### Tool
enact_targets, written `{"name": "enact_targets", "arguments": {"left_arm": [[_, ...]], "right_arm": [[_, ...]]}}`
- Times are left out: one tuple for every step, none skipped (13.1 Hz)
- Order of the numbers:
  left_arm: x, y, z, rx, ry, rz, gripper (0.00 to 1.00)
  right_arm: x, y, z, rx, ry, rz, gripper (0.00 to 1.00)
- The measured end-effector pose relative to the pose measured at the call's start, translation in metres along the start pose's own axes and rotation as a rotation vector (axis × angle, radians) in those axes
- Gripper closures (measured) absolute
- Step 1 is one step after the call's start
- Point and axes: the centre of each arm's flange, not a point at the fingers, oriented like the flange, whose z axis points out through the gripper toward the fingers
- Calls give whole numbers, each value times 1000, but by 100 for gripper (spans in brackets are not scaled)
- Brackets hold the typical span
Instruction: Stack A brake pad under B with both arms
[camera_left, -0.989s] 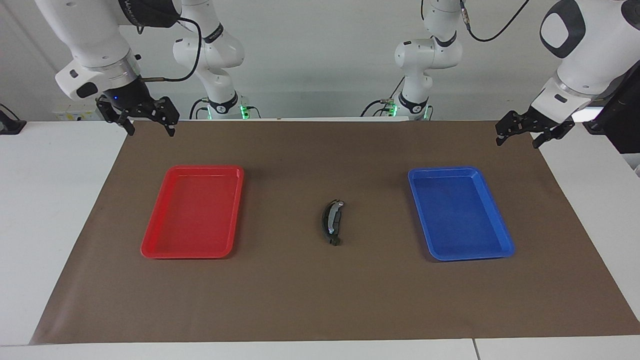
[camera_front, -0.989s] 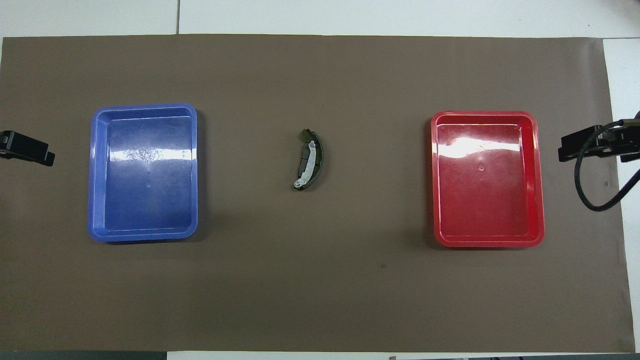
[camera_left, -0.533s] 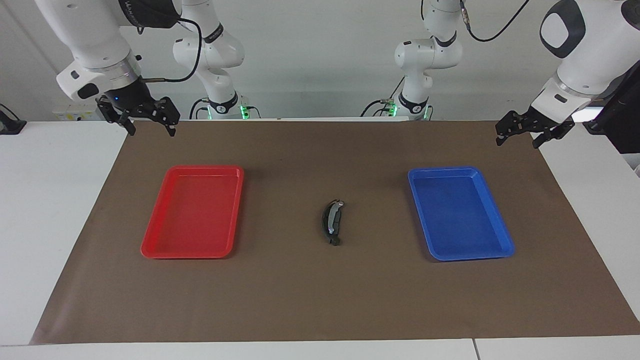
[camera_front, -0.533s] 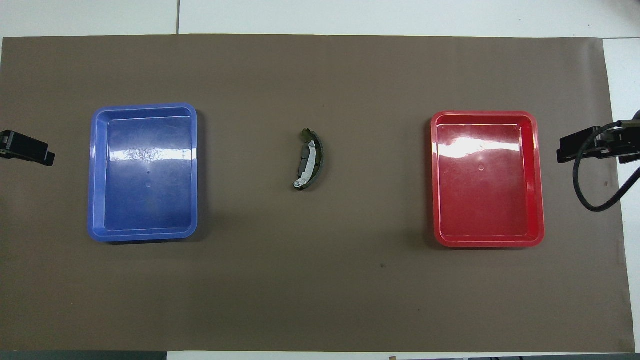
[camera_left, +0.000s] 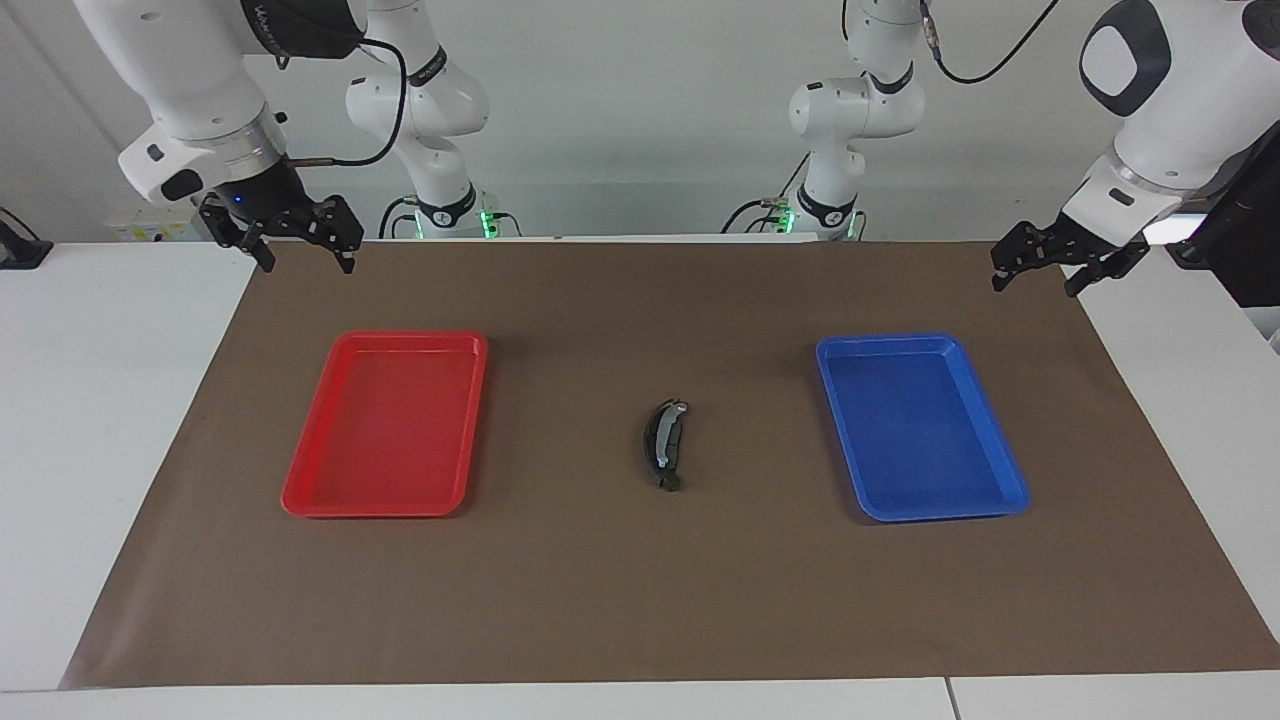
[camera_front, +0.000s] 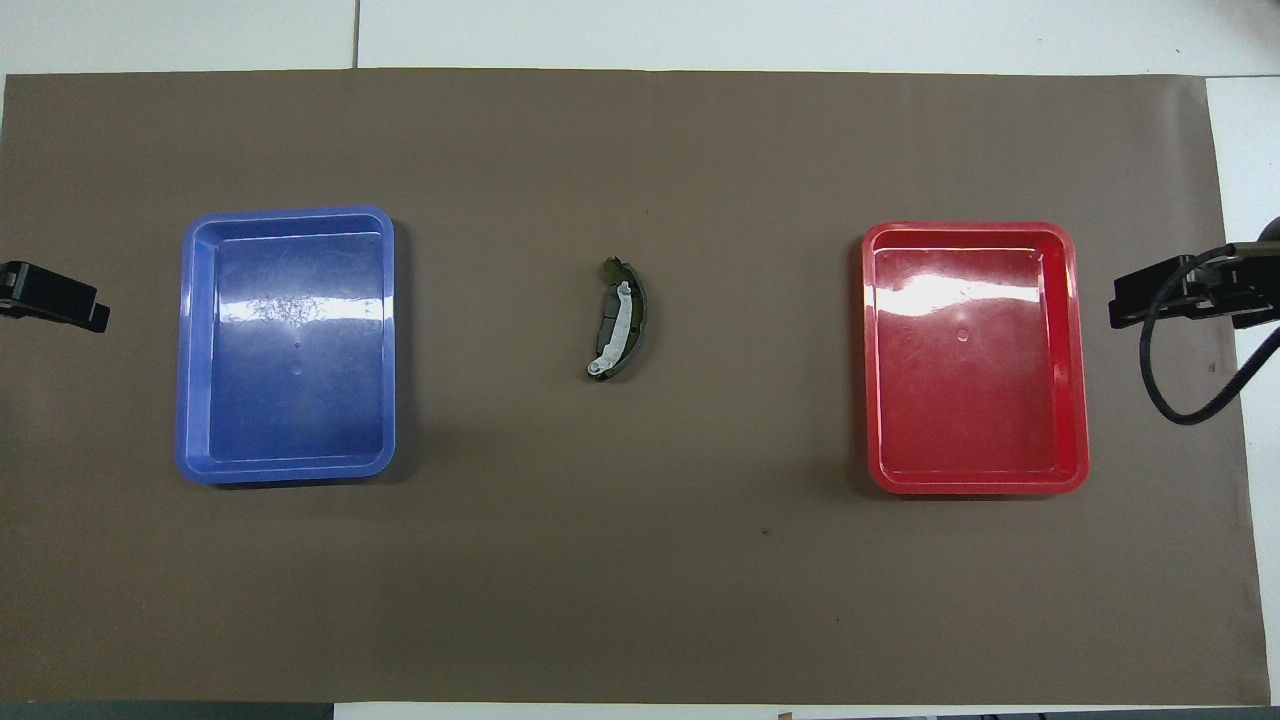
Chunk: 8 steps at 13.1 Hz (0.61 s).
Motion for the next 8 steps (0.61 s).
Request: {"name": "enact_targets", "arguments": {"left_arm": [[0, 0, 0, 0, 0, 0, 0], [0, 0, 0, 0, 0, 0, 0], [0, 0, 0, 0, 0, 0, 0], [0, 0, 0, 0, 0, 0, 0], [0, 0, 0, 0, 0, 0, 0], [0, 0, 0, 0, 0, 0, 0], [0, 0, 0, 0, 0, 0, 0], [0, 0, 0, 0, 0, 0, 0]], "right_arm": [[0, 0, 0, 0, 0, -1, 0], [0, -1, 0, 0, 0, -2, 0], [0, -2, 0, 0, 0, -4, 0], [0, -3, 0, 0, 0, -5, 0], [0, -3, 0, 0, 0, -5, 0], [0, -3, 0, 0, 0, -5, 0], [0, -3, 0, 0, 0, -5, 0], [0, -3, 0, 0, -1, -5, 0]]}}
